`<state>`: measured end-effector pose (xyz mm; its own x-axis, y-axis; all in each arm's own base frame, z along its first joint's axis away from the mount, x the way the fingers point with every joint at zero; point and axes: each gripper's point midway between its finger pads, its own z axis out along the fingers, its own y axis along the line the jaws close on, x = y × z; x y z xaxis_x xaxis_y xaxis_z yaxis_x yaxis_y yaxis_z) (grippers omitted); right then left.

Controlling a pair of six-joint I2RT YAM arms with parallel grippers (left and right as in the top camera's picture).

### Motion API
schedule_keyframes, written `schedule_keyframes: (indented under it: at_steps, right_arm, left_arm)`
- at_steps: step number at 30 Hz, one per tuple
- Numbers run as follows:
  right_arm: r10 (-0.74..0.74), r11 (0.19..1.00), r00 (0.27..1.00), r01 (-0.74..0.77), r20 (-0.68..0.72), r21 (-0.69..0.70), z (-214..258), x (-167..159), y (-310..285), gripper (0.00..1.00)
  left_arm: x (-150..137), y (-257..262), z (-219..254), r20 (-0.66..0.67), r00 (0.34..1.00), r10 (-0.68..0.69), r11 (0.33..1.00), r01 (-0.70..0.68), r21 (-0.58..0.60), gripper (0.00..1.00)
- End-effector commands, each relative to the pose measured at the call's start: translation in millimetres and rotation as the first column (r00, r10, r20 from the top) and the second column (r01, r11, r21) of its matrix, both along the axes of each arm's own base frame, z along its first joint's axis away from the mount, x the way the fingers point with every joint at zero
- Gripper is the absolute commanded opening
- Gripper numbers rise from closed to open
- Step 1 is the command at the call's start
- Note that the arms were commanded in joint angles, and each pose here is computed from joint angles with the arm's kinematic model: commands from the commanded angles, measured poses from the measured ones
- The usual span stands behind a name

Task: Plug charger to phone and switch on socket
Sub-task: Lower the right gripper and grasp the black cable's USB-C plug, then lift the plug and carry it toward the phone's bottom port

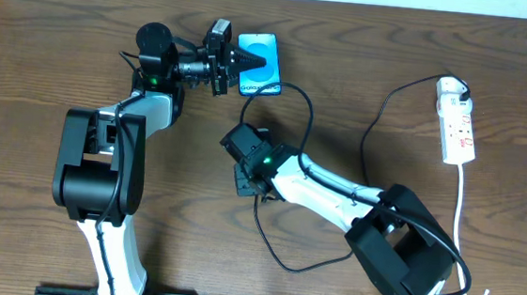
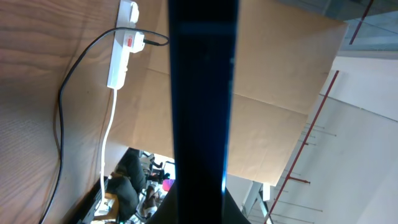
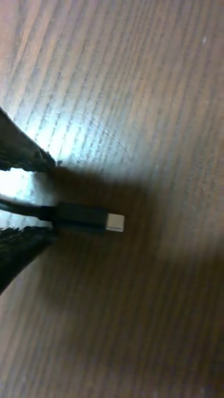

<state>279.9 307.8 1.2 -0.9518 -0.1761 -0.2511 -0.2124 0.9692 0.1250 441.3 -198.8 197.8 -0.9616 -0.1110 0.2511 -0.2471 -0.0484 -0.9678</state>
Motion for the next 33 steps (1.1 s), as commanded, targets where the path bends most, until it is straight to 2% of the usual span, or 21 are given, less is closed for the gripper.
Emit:
schedule_keyframes:
  at_steps: [1, 9, 11, 16, 21, 23, 29, 33]
  right_arm:
    - [-0.041, 0.999, 0.999, 0.040, -0.023, -0.010, -11, 3, -4, 0.22]
    - [-0.053, 0.999, 0.998, 0.052, -0.027, -0.011, -11, 4, -6, 0.10]
    - [-0.053, 0.999, 0.998, 0.052, -0.027, -0.011, -11, 4, -6, 0.02]
    - [-0.035, 0.999, 0.996, 0.038, -0.076, 0.035, -8, -4, 1, 0.01]
    - [0.081, 0.976, 0.987, -0.050, -0.142, 0.211, 29, -8, 10, 0.01]
    - [0.157, 0.932, 0.977, -0.098, -0.145, 0.350, 60, 0, 5, 0.01]
    - [0.226, 0.846, 0.967, -0.136, -0.115, 0.515, 90, 15, -18, 0.01]
    - [0.284, 0.748, 0.958, -0.194, -0.041, 0.635, 98, 18, -33, 0.01]
  left_arm:
    - [-1, 2, 16, 0.069, 0.997, -0.016, 1.000, 0.016, 0.002, 0.07]
    - [-1, 2, 16, 0.073, 0.997, -0.015, 1.000, 0.015, 0.002, 0.07]
    - [-1, 2, 16, 0.073, 0.997, -0.015, 1.000, 0.015, 0.002, 0.07]
    - [-1, 2, 16, 0.078, 0.997, -0.015, 1.000, 0.014, 0.003, 0.07]
    - [-1, 2, 16, 0.098, 0.995, -0.014, 1.000, 0.014, 0.005, 0.07]
    - [-1, 2, 16, 0.114, 0.993, -0.014, 1.000, 0.014, 0.007, 0.07]
    - [-1, 2, 16, 0.178, 0.984, -0.014, 1.000, 0.012, 0.015, 0.07]
    - [-2, 2, 16, 0.236, 0.972, -0.014, 1.000, 0.009, 0.022, 0.07]
